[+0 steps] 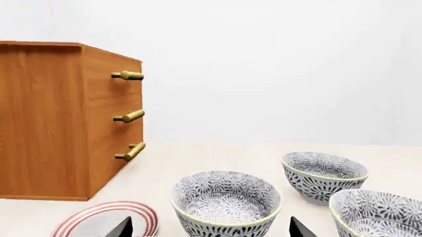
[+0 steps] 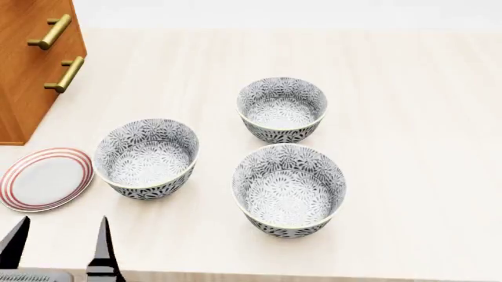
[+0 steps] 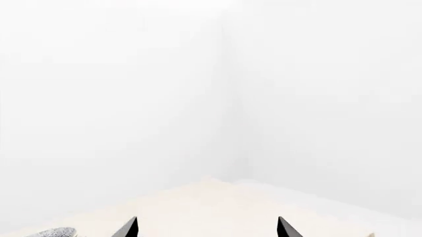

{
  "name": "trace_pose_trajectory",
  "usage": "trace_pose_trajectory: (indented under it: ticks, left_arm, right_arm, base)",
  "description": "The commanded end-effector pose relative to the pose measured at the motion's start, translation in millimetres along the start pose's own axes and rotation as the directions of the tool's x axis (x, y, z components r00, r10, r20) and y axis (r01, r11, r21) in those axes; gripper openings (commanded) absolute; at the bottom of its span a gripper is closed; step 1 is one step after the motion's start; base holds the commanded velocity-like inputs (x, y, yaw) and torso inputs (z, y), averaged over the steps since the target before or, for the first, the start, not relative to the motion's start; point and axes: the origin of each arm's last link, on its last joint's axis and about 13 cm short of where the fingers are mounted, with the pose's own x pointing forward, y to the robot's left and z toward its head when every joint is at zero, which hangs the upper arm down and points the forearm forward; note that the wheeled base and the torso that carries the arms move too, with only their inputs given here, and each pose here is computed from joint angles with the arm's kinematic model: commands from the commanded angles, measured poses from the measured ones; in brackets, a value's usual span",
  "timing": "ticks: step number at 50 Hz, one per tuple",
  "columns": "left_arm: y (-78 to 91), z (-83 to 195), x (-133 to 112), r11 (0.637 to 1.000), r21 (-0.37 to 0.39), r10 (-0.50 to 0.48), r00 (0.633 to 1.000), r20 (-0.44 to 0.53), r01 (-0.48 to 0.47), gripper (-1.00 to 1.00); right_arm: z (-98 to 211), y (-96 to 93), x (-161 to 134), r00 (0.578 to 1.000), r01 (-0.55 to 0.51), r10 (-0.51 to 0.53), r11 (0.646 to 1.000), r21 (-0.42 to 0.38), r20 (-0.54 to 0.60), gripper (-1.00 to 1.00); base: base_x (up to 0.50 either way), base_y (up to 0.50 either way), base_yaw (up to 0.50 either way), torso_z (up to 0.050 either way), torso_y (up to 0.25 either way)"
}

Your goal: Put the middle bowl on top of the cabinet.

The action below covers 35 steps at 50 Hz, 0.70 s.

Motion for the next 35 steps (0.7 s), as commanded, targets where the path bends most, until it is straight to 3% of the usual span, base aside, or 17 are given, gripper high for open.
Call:
trace_pose_trajectory:
  ticks: [1,6,9,14,35]
  left_arm:
    - [-2.9,98,-10,0.986,-0.11,0.157,0.921,0.357,-0.125,1.0]
    - [-4.8,100,-9,0.976,-0.061,0.218,0.913,0.345,-0.21,1.0]
    - [-5.7,100,-9,0.977,-0.089,0.214,0.922,0.324,-0.196,1.0]
    - [-7.0,96,-9,0.979,-0.074,0.201,0.929,0.312,-0.188,1.0]
    - [-2.8,93,-1,0.981,-0.082,0.19,0.939,0.288,-0.174,1.0]
  right_arm:
    - [51,-32.4,-21,0.977,0.125,-0.111,0.99,-0.064,0.183,1.0]
    - [51,-44.1,-26,0.982,0.112,-0.096,0.99,-0.086,0.165,1.0]
    - [60,-51.6,-31,0.979,0.112,-0.096,0.99,-0.083,0.179,1.0]
    - [65,-60.8,-37,0.977,0.12,-0.106,0.99,-0.07,0.186,1.0]
    - [65,-43.2,-29,0.975,0.13,-0.106,0.985,-0.115,0.195,1.0]
  base:
    - [0.0,0.0,0.0,0.0,0.0]
    - [0.0,0.27,0.0,0.0,0.0]
    - [0.0,0.5,0.0,0.0,0.0]
    - [0.0,0.5,0.0,0.0,0.0]
    - [0.0,0.46,0.0,0.0,0.0]
